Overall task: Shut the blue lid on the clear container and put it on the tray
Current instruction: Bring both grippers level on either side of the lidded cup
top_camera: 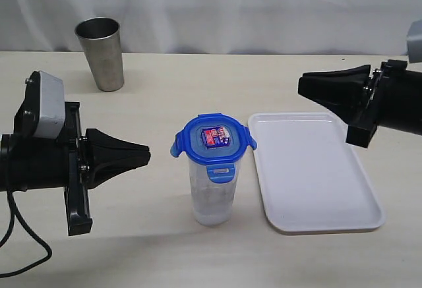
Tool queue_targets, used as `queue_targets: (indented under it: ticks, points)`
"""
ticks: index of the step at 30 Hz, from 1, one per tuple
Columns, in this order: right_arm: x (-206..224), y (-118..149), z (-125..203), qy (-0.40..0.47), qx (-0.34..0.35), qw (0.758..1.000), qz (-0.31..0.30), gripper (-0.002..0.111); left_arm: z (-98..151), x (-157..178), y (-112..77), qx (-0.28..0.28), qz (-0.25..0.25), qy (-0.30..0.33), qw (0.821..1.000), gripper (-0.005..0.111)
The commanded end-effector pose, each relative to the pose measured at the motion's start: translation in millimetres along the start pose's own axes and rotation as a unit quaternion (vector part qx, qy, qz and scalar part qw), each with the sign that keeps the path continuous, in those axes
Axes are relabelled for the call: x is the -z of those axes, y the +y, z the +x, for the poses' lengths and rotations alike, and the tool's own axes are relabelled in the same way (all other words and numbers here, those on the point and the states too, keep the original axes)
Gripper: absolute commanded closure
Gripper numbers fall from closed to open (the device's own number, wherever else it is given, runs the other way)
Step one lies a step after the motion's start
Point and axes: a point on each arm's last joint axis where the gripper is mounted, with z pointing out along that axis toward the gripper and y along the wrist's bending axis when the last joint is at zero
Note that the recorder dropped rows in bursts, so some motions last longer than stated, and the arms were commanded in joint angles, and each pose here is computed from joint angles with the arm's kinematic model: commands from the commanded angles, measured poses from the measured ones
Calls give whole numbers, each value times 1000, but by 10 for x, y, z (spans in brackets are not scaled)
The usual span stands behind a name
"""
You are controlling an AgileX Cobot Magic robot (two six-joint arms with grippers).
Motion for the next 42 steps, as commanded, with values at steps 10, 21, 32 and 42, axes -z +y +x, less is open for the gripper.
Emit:
queue_targets:
  ticks: [10, 21, 32, 42]
  points:
    - [-169, -475, 534, 7, -29, 998, -46, 104, -64, -9, -39, -8, 13, -38, 999, 107]
    - [-368, -271, 503, 9, 0, 996, -91, 104, 33, -108, 66, 3, -9, -83, 997, 107]
    - [-371, -290, 485, -1, 6, 997, -81, 104, 304, -246, 134, 53, -10, -80, 995, 107]
    - [-361, -243, 531, 25, -1, 994, -106, 104, 318, -273, 181, 37, -18, -81, 996, 107]
